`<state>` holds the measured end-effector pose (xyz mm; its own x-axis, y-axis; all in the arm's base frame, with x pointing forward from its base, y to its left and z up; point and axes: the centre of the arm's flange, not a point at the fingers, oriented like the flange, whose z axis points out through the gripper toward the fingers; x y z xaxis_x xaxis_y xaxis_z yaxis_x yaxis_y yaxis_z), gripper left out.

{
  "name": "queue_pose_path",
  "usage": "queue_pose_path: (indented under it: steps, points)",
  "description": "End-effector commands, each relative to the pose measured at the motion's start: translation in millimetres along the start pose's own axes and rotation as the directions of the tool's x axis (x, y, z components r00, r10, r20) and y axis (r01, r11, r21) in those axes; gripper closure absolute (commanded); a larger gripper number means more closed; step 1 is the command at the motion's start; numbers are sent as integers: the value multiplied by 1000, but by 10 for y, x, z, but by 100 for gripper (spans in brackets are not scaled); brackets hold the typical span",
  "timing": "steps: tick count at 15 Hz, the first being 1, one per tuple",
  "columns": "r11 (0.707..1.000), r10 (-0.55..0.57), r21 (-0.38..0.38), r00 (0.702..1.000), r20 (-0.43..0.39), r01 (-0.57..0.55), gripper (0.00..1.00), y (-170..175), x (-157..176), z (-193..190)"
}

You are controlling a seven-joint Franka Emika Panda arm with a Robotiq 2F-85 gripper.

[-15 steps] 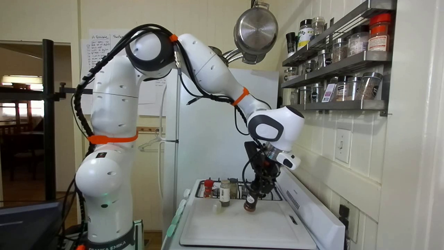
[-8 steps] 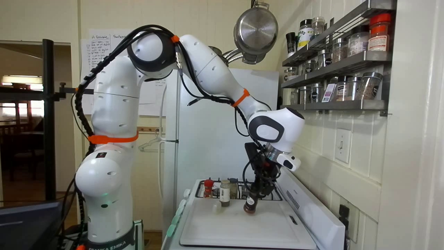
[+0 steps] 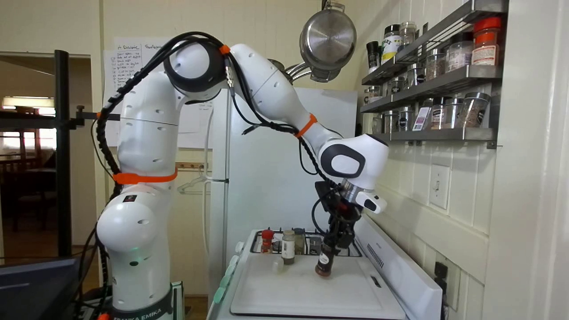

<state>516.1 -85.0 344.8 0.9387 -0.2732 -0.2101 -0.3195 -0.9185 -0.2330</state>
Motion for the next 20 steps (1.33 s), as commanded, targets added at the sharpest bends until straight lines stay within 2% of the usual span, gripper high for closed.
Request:
queue_pose_path:
  steps: [1, 8, 12, 15, 16, 17, 19, 20]
  points:
    - [996, 15, -86, 1000, -20, -16, 69, -63, 54, 22]
    - [979, -50, -202, 991, -121, 25, 69, -88, 149, 89]
    - [974, -91, -219, 979, -180, 50, 69, -145, 177, 82]
    - [981, -97, -186, 968, -230, 54, 69, -186, 177, 90]
    - [984, -92, -174, 963, -251, 49, 19, -191, 174, 92]
    - [985, -95, -167, 961, -262, 51, 18, -196, 173, 89]
    - [986, -95, -161, 953, -288, 50, 4, -212, 156, 90]
    - [987, -98, -153, 951, -294, 54, 1, -220, 145, 86]
